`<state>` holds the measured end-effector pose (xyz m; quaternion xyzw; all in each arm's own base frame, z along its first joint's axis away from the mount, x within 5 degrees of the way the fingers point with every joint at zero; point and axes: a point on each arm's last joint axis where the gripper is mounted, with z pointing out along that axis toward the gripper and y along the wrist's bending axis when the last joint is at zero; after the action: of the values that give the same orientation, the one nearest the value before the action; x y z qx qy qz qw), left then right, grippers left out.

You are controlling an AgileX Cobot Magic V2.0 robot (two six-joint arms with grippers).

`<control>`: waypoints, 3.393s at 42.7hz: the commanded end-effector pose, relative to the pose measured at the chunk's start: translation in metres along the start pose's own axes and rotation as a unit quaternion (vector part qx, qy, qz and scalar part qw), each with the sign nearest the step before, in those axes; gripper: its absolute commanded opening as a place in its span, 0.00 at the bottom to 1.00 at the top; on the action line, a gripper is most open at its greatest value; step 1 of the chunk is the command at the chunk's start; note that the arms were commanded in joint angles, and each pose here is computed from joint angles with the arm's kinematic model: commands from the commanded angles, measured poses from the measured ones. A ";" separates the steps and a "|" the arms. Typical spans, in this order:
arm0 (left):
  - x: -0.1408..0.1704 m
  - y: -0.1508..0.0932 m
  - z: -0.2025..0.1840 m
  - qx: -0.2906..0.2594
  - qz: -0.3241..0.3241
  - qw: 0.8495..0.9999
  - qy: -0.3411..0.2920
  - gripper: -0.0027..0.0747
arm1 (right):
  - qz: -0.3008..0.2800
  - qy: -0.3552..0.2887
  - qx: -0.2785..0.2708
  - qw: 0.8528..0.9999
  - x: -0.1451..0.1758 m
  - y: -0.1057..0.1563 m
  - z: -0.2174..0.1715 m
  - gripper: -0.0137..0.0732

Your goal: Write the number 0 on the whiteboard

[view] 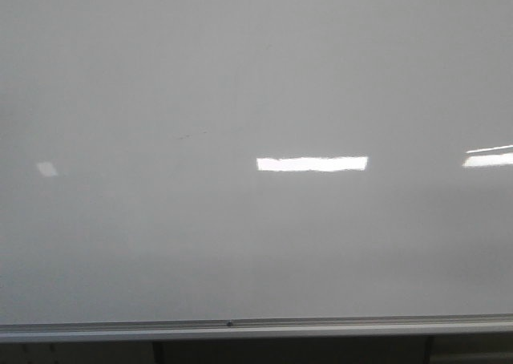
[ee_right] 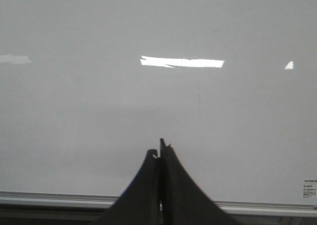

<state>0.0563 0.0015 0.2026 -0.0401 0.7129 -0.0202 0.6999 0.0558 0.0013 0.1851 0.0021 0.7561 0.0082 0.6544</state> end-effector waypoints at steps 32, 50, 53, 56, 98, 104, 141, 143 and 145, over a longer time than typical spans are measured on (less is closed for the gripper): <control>0.001 0.000 0.000 0.002 -0.004 0.999 -0.035 0.01 | -0.005 -0.049 0.008 0.999 -0.008 -0.001 -0.001 0.08; -0.004 0.000 -0.001 0.004 -0.003 0.998 -0.061 0.01 | -0.005 -0.055 0.009 0.998 -0.009 -0.001 -0.002 0.08; -0.008 0.000 -0.002 0.006 -0.003 0.996 -0.084 0.01 | -0.005 -0.073 0.010 0.997 -0.013 -0.001 -0.002 0.08; -0.017 -0.001 -0.003 0.009 -0.004 0.992 -0.128 0.01 | -0.005 -0.106 0.012 0.994 -0.021 -0.002 -0.004 0.08; -0.102 -0.006 0.021 -0.016 0.034 0.997 0.073 0.57 | 0.011 -0.036 -0.008 0.999 -0.136 0.003 -0.010 0.43; -0.101 -0.006 0.021 -0.016 0.035 0.996 0.074 0.95 | 0.011 -0.036 -0.008 0.999 -0.136 0.003 -0.010 0.77; -0.022 -0.005 0.195 0.013 0.058 0.978 0.198 0.84 | 0.011 -0.036 -0.008 0.999 -0.136 0.003 -0.010 0.91; -0.011 -0.004 0.205 0.015 0.059 0.975 0.212 0.83 | 0.011 -0.036 -0.008 0.999 -0.136 0.003 -0.010 0.91; -0.007 -0.004 0.212 0.016 0.058 0.975 0.215 0.83 | 0.011 -0.036 -0.008 0.999 -0.136 0.003 -0.010 0.91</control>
<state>0.2496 0.0046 0.1966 0.0132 0.8752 0.0054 0.4836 0.0644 0.0040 0.3027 -0.0004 0.7668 0.0264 0.6414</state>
